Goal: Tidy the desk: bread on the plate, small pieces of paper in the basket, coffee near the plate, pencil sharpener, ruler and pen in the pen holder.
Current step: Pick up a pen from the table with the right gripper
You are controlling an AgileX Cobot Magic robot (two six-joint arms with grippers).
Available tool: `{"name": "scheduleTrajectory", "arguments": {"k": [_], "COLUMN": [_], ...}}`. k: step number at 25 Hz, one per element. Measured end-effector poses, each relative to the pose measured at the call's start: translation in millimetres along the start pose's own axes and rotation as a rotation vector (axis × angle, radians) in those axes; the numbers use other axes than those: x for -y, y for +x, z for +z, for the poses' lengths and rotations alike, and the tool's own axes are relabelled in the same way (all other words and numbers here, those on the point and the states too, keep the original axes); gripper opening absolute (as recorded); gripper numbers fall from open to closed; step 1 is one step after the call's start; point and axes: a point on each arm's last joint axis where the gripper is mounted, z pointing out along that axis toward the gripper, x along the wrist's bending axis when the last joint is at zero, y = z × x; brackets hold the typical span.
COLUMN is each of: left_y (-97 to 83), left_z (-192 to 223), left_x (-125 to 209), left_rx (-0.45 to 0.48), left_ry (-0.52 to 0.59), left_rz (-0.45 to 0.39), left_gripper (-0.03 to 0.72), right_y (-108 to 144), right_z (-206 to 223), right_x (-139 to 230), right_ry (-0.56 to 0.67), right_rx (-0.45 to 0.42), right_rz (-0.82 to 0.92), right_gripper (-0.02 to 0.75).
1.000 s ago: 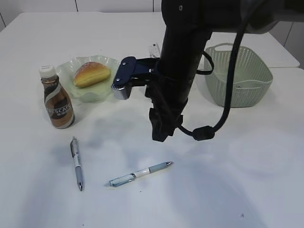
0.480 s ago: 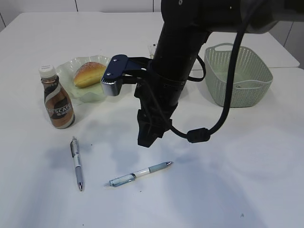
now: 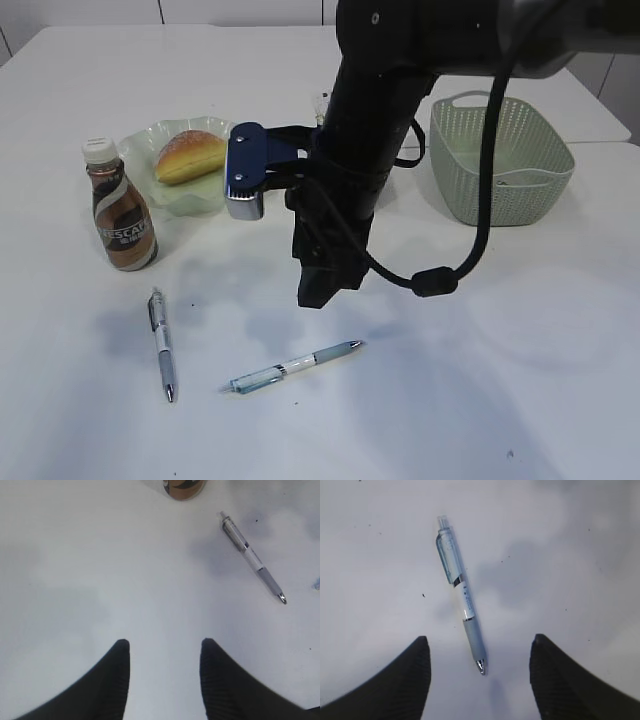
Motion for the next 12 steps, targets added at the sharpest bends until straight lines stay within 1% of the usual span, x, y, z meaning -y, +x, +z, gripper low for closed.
{"name": "scheduleTrajectory", "arguments": {"k": [3, 6, 7, 12], "left_y": [0.3, 0.3, 0.3, 0.3], "left_z": [0.0, 0.0, 0.0, 0.0], "left_x": [0.0, 0.0, -0.2, -0.6], "left_rx": [-0.003, -0.003, -0.003, -0.003], "left_ry": [0.0, 0.0, -0.002, -0.006], "left_rz": [0.002, 0.002, 0.002, 0.002], "left_gripper": [0.321, 0.321, 0.32, 0.321], "right_y": [-3.3, -3.3, -7.0, -8.7], "right_z": [8.7, 8.7, 27.2, 44.4], "right_x": [0.6, 0.6, 3.8, 6.5], "right_ry": [0.0, 0.0, 0.015, 0.032], "right_rx": [0.001, 0.001, -0.027, -0.061], "right_rz": [-0.06, -0.06, -0.086, -0.102], "right_gripper": [0.491, 0.491, 0.492, 0.492]}}
